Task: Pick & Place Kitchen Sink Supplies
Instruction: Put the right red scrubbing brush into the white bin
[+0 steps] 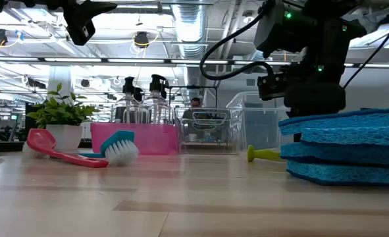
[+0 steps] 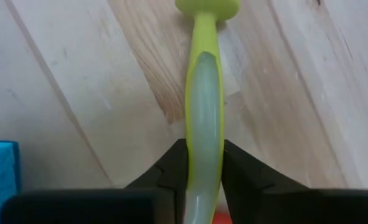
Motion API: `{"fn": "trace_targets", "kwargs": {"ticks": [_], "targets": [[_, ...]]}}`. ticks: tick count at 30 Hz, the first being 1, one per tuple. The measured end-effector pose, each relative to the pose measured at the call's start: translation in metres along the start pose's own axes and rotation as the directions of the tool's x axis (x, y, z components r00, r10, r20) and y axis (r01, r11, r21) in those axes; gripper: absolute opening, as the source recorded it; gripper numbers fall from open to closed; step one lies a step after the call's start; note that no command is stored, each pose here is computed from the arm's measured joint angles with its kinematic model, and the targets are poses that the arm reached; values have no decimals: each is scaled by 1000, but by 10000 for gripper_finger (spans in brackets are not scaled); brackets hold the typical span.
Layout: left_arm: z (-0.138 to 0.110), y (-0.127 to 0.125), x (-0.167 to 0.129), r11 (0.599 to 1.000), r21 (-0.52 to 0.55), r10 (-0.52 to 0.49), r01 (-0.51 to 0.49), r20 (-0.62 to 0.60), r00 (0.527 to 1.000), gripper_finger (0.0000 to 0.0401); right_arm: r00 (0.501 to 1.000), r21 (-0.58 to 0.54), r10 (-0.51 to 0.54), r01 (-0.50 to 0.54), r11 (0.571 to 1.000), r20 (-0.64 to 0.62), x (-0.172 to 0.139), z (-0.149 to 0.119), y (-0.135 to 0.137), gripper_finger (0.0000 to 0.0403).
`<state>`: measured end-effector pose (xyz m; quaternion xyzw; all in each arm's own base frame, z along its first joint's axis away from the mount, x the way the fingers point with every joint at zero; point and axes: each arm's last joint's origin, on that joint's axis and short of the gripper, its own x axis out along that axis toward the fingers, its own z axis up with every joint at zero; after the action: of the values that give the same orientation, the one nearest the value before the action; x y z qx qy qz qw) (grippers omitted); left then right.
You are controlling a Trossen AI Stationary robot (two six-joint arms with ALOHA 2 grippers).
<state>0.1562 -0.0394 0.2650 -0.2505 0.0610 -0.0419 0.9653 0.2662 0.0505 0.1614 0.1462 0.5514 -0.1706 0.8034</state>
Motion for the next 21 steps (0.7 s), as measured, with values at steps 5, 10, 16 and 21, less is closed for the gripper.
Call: {"fn": "trace_targets", "kwargs": {"ticks": [5,10,16,21], "targets": [[0,0,0,1000,0,0,0,0,1000,205,1000,34,21,-20,999,-18,-1,0,1,85],[0,0,0,1000,0,0,0,0,1000,205,998,16,57,-57,998,-14,-15,14,9,65],[0,0,0,1000,1,0,0,0,1000,205,998,-56,66,-66,996,9,-44,36,18,70],[0,0,0,1000,25,0,0,0,1000,205,993,-117,100,-93,989,57,-74,57,27,73]]}}
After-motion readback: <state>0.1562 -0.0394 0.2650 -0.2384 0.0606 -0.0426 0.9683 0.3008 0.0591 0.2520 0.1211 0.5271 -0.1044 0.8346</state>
